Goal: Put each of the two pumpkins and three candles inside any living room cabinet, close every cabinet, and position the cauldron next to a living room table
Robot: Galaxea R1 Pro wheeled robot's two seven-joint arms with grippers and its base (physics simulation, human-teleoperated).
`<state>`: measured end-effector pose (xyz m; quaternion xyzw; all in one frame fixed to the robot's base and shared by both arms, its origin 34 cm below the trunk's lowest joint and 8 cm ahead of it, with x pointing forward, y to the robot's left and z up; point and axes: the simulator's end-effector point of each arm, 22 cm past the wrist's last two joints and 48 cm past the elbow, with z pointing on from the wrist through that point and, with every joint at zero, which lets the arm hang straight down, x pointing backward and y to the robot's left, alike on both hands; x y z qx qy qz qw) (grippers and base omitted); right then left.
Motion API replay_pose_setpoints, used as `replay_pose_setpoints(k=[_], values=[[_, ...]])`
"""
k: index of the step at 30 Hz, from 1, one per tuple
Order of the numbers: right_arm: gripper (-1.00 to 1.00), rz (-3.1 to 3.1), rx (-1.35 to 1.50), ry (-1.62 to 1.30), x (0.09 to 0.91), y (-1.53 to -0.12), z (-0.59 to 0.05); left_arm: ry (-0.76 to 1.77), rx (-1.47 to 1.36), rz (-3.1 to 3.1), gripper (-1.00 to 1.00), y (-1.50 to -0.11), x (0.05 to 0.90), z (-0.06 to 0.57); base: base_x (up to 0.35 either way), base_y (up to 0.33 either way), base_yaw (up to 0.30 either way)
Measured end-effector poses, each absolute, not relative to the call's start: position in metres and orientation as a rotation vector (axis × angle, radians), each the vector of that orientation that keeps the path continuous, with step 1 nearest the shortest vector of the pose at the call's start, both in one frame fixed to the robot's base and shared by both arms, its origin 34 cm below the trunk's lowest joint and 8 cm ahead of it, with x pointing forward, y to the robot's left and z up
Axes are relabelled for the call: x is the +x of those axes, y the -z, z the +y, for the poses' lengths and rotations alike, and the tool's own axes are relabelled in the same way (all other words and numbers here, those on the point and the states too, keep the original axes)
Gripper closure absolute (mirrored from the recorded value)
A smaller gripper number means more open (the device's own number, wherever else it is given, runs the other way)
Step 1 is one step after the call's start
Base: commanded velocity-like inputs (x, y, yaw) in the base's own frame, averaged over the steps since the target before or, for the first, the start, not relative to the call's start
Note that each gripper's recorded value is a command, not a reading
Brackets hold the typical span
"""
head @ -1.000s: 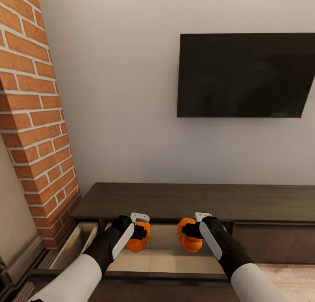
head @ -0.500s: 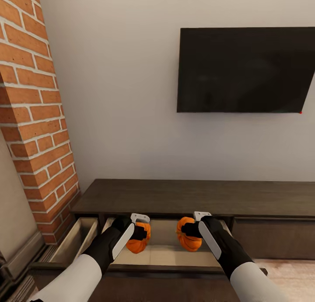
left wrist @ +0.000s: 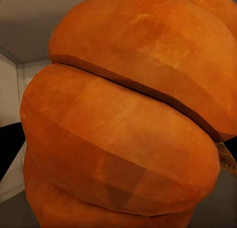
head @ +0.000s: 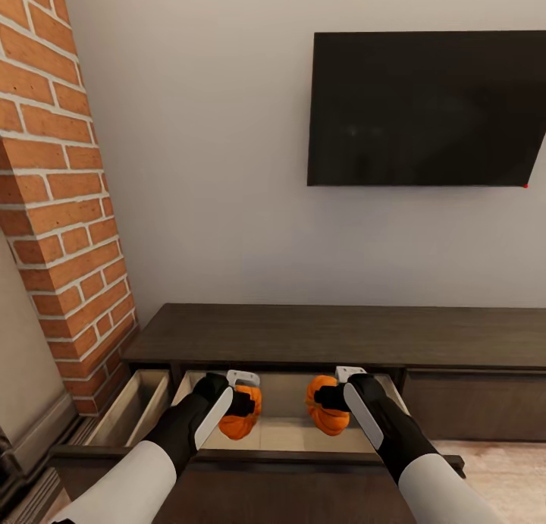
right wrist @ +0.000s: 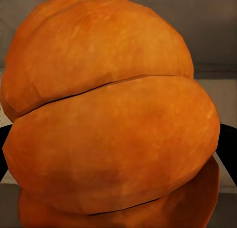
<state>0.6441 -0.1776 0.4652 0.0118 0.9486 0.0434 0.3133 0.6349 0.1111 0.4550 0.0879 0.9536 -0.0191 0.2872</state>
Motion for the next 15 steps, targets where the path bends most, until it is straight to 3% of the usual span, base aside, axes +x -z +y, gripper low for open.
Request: replay_pose_setpoints(k=[7, 15], values=[[1.00, 2.502, 0.033, -0.121, 0.644, -0.465, -0.177, 0.053, 0.234, 2.529, 1.00, -0.462, 0.639, 0.110, 0.004, 0.001, 0.000], [1.00, 2.553, 0.036, -0.086, 0.641, -0.453, -0.185, 0.044, 0.252, 2.565, 1.00, -0.458, 0.632, 0.111, 0.124, 0.038, 0.000]])
